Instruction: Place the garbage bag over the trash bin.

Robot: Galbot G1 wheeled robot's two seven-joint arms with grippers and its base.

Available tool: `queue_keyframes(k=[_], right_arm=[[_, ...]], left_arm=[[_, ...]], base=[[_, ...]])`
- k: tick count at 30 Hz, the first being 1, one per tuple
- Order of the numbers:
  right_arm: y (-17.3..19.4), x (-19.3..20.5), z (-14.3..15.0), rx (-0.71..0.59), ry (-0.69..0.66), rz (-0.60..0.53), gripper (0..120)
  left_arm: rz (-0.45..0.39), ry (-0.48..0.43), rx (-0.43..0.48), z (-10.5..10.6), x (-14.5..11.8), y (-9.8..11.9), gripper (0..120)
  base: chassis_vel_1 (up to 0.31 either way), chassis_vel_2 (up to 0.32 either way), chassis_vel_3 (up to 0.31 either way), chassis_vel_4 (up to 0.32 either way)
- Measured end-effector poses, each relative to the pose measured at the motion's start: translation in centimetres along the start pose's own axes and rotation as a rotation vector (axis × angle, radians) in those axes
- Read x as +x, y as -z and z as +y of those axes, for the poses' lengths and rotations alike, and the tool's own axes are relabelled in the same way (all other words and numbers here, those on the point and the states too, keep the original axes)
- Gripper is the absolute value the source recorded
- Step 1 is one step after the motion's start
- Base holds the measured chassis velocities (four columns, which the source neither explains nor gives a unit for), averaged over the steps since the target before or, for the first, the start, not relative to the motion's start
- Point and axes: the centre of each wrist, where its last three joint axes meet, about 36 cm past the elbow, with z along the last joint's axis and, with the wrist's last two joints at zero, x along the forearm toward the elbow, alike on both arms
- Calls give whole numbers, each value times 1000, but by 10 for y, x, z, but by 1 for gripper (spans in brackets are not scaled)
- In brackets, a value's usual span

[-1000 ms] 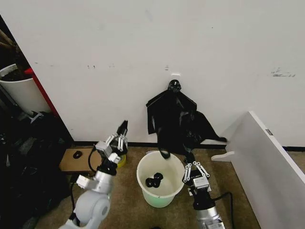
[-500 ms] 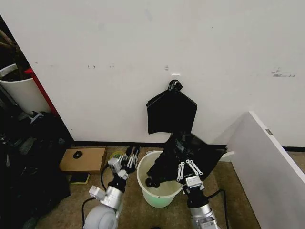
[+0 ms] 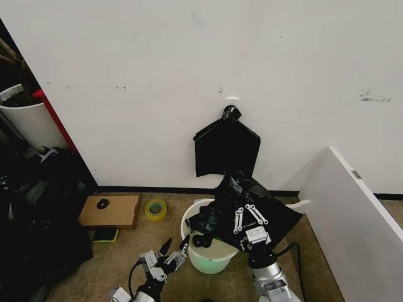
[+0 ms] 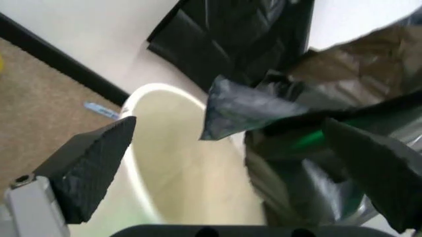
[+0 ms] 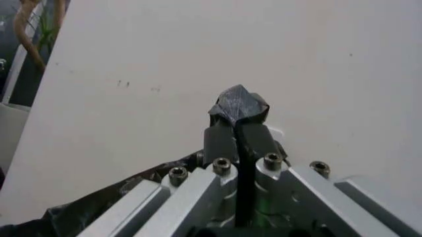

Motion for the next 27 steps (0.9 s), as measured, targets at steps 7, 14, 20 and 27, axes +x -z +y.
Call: queue_keyframes(k=[7,14,20,27], right_arm=[[-1,-5,-4,7,1,-18,0],[0,-9,-5,4,3,-33,0],[7,-10,-6,-2,18,-62,0],[19,-8,-7,-7,40,-94,0]], left_arm=[[-101,-38,165,-5,-13,-3,100],[-99,-35,229,0,-23,-15,100],[-80,-76,240,4,-29,-22,100],[-80,-198,227,17,-33,-23,100]], base=[[0,0,0,0],[0,0,0,0],[0,0,0,0],[0,0,0,0]])
